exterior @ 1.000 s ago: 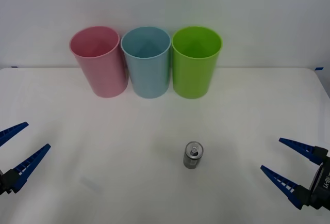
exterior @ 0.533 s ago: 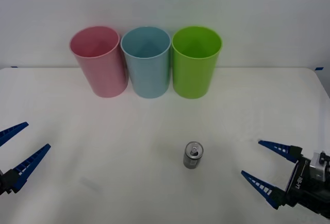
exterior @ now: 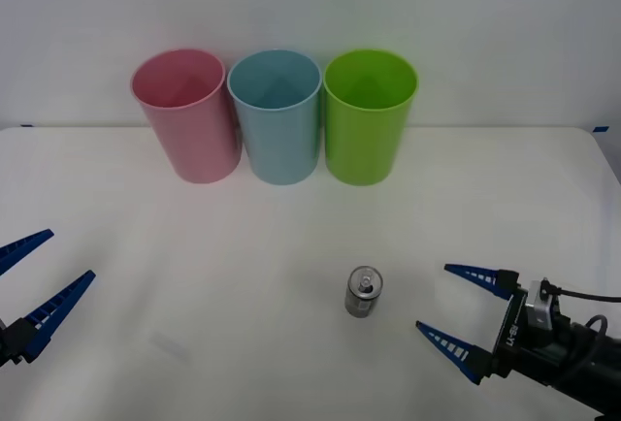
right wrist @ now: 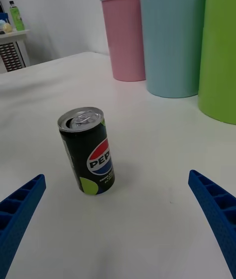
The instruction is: Grasp the object on the table and drop it into the matching bin: aluminum can to the light blue bin, PET bottle to the pink bin.
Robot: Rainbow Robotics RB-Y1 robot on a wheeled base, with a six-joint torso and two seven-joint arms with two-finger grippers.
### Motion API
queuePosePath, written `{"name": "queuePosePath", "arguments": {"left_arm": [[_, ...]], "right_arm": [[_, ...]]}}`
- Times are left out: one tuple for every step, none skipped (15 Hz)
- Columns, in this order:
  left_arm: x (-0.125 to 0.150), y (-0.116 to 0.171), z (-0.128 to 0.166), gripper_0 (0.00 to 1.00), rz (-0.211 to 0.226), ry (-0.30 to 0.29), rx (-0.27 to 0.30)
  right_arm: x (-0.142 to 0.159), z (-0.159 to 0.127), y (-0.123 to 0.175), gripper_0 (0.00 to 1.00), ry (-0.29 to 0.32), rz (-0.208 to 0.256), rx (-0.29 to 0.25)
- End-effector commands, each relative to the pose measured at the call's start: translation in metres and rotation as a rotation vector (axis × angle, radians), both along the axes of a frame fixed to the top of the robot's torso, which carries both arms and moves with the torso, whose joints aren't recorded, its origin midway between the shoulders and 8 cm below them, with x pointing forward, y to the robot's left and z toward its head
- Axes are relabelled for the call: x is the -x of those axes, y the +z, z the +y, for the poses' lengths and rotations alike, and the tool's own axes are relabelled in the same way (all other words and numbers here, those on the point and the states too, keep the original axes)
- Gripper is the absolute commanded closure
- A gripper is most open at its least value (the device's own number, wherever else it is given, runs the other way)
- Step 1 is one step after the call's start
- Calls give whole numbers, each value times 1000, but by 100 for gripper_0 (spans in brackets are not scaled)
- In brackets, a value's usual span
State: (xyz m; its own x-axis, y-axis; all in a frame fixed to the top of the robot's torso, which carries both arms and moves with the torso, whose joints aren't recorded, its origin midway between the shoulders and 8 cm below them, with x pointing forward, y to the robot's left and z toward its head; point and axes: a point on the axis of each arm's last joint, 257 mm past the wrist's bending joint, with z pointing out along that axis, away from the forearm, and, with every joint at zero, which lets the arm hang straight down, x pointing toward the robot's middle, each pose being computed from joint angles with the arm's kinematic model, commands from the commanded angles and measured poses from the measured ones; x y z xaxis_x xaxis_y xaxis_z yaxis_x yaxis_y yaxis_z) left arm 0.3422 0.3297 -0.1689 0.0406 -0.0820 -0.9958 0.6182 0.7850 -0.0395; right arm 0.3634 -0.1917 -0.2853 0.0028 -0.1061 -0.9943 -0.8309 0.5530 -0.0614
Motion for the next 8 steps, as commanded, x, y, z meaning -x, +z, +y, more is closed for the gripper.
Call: {"name": "queuePosePath", "arguments": {"left_arm": [[0,0,0,0,0,0,0],[0,0,0,0,0,0,0],[0,0,0,0,0,0,0],[0,0,0,0,0,0,0],[0,0,0,0,0,0,0],[0,0,0,0,0,0,0],[0,0,0,0,0,0,0],[0,0,0,0,0,0,0]], "right_arm": [[-5,15,-8,0,3,5,12],[-6,23,-11,0,6,9,17],[-8,30,-14,0,8,10,24],[-10,35,-18,0,5,14,30],[-12,43,-21,0,8,13,38],[-14,50,-23,0,9,14,41],[-15,55,-25,0,8,16,45],[-16,61,-27,0,11,17,49]]}}
